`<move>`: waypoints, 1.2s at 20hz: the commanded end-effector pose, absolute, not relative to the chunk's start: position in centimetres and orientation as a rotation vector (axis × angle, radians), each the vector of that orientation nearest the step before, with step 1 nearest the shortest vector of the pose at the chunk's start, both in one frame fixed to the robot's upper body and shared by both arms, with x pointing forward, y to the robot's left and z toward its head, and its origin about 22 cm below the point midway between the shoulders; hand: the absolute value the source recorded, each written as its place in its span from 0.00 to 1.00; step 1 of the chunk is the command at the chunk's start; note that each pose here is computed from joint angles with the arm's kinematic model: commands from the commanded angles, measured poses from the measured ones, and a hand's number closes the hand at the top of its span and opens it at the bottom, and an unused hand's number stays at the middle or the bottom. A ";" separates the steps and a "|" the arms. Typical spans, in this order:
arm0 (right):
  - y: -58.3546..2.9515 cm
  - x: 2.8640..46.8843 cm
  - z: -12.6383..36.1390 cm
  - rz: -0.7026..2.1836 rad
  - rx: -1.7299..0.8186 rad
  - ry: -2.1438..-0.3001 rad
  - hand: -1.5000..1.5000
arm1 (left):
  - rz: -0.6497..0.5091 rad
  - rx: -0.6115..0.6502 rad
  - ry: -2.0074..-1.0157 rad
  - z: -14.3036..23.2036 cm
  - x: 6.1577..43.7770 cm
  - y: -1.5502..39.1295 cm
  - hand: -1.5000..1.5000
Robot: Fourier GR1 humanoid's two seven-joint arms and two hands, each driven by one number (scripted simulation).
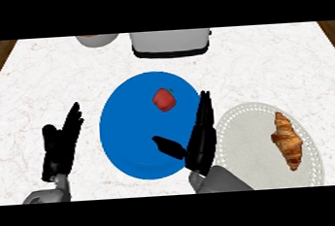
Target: Pick the bell pepper from the placemat and place it in the plate
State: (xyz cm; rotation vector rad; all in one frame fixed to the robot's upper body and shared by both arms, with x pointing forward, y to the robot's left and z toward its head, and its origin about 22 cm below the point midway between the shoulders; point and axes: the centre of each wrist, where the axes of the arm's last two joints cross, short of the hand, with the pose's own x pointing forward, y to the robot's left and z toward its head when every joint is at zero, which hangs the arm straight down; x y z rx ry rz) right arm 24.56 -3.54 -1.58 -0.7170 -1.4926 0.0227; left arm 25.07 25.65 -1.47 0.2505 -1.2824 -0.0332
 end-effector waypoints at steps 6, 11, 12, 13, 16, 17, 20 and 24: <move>-6.9 22.0 -3.3 -0.007 -0.791 -1.435 0.00 | -0.017 0.247 -1.295 -0.4 25.1 26.1 0.50; -7.9 21.5 -1.6 -0.066 -0.815 -1.474 0.00 | -0.025 0.252 -1.278 -2.7 26.1 24.6 0.50; -7.2 19.6 -3.0 -0.084 -0.809 -1.461 0.00 | -0.027 0.264 -1.287 -1.5 25.9 24.9 0.50; -7.8 21.3 -3.3 -0.078 -0.805 -1.472 0.00 | -0.032 0.239 -1.292 -1.8 26.2 25.9 0.50; -9.7 19.1 -4.0 -0.122 -0.861 -1.462 0.00 | -0.032 0.233 -1.263 -0.8 24.4 25.4 0.50; -10.8 19.8 -2.5 -0.122 -0.880 -1.459 0.00 | -0.021 0.266 -1.273 0.0 25.4 26.8 0.50; -11.5 18.4 -4.0 -0.149 -0.911 -1.439 0.00 | -0.034 0.255 -1.278 -1.5 25.0 24.2 0.50; -12.1 20.1 -3.5 -0.125 -0.924 -1.414 0.00 | -0.045 0.263 -1.285 -1.3 25.6 25.4 0.50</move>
